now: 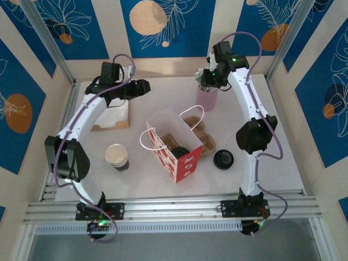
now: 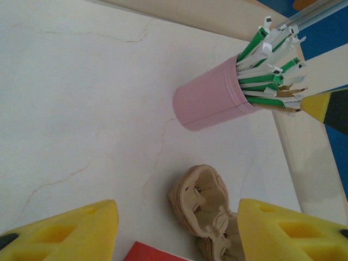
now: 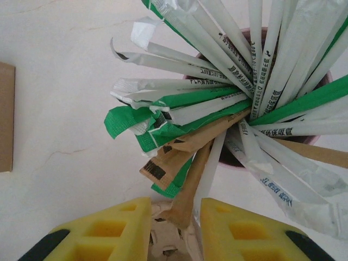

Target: Pack the takeout coffee

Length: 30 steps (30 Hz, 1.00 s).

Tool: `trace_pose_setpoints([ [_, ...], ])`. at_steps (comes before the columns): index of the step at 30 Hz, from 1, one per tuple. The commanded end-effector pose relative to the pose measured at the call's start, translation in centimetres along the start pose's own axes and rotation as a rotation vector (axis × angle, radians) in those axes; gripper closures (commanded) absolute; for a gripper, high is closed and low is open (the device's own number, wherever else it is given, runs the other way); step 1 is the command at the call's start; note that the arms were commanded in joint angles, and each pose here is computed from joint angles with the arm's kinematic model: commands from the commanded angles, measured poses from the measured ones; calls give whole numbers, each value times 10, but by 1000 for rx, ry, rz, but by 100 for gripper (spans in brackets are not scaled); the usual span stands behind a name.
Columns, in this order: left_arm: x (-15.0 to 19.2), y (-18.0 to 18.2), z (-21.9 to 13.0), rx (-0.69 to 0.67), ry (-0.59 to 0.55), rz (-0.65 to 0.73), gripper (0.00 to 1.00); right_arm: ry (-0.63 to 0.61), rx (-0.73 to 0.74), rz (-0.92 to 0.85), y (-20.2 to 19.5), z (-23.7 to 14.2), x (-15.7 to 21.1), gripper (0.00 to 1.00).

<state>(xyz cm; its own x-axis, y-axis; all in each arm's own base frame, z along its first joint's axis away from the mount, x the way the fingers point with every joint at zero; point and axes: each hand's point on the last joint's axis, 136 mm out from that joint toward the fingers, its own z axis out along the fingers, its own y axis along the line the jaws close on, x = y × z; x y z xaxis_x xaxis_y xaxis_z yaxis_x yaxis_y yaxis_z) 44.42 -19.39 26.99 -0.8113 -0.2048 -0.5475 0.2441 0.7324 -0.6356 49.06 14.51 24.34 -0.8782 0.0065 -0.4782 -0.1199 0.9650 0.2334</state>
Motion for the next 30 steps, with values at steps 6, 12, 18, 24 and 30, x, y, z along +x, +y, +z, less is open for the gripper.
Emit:
trace_pose_setpoints([
  [6,-4,-3,-3,29,-14,22,40,26,9,-25,2,6,2,73],
  [12,-4,-4,-2,36,-17,19,40,29,15,-25,0,8,3,77],
  [18,-5,-5,-4,35,-24,23,41,18,16,-25,0,5,0,83],
  [24,-5,-5,-5,35,-23,24,41,9,15,-26,3,1,-1,93],
  [30,-5,-5,-7,29,-25,28,41,-10,26,-29,5,-9,-1,98],
])
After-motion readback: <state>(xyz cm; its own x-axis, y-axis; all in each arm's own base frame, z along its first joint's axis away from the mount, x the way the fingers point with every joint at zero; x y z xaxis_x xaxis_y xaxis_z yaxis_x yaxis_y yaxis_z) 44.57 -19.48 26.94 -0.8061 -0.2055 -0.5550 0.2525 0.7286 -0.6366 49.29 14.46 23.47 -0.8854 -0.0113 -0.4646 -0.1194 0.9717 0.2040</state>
